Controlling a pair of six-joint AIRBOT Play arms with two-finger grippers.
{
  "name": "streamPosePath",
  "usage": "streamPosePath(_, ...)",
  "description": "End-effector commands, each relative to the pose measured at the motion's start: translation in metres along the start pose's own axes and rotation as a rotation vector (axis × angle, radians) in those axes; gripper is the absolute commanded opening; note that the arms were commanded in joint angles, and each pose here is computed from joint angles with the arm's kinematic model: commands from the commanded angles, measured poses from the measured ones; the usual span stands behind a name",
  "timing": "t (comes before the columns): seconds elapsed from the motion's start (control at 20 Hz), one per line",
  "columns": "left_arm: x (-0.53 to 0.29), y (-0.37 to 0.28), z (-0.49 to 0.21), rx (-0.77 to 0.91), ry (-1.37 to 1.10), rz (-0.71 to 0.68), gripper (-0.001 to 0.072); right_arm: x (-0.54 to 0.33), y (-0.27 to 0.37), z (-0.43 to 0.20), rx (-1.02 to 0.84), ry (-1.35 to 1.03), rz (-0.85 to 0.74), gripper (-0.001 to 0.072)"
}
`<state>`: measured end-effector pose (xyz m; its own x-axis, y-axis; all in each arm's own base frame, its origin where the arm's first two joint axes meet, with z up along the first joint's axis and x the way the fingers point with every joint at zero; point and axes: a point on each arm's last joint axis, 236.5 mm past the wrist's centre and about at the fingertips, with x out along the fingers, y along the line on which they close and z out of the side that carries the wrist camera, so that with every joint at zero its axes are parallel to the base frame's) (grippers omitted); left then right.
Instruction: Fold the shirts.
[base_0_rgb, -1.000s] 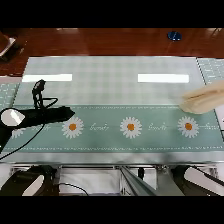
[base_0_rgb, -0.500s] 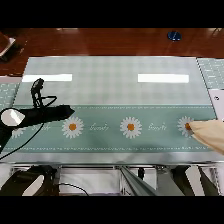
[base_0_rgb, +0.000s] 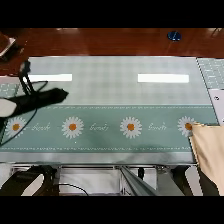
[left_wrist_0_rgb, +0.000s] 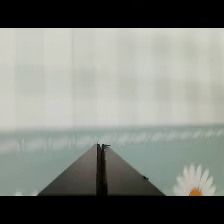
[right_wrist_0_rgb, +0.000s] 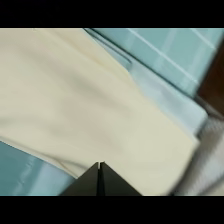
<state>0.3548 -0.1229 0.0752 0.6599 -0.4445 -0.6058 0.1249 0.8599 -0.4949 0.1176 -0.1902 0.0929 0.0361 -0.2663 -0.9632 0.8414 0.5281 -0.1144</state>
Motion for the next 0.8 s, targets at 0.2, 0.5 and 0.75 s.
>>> streamPosePath(0.2,-0.054,-0.126,0.171,0.274,-0.25,-0.186,0.0018,-0.174,0.311,0.072,-0.438,-0.494,0.931,0.002)
streamPosePath(0.5,0.049,-0.098,0.04,0.303,0.074,-0.086,0.0017,-0.004,0.39,-0.042,-0.895,-0.192,0.456,0.002)
streamPosePath(0.75,0.076,-0.037,0.017,0.145,0.163,0.024,0.0018,0.035,0.383,-0.059,-0.893,-0.068,0.366,0.002)
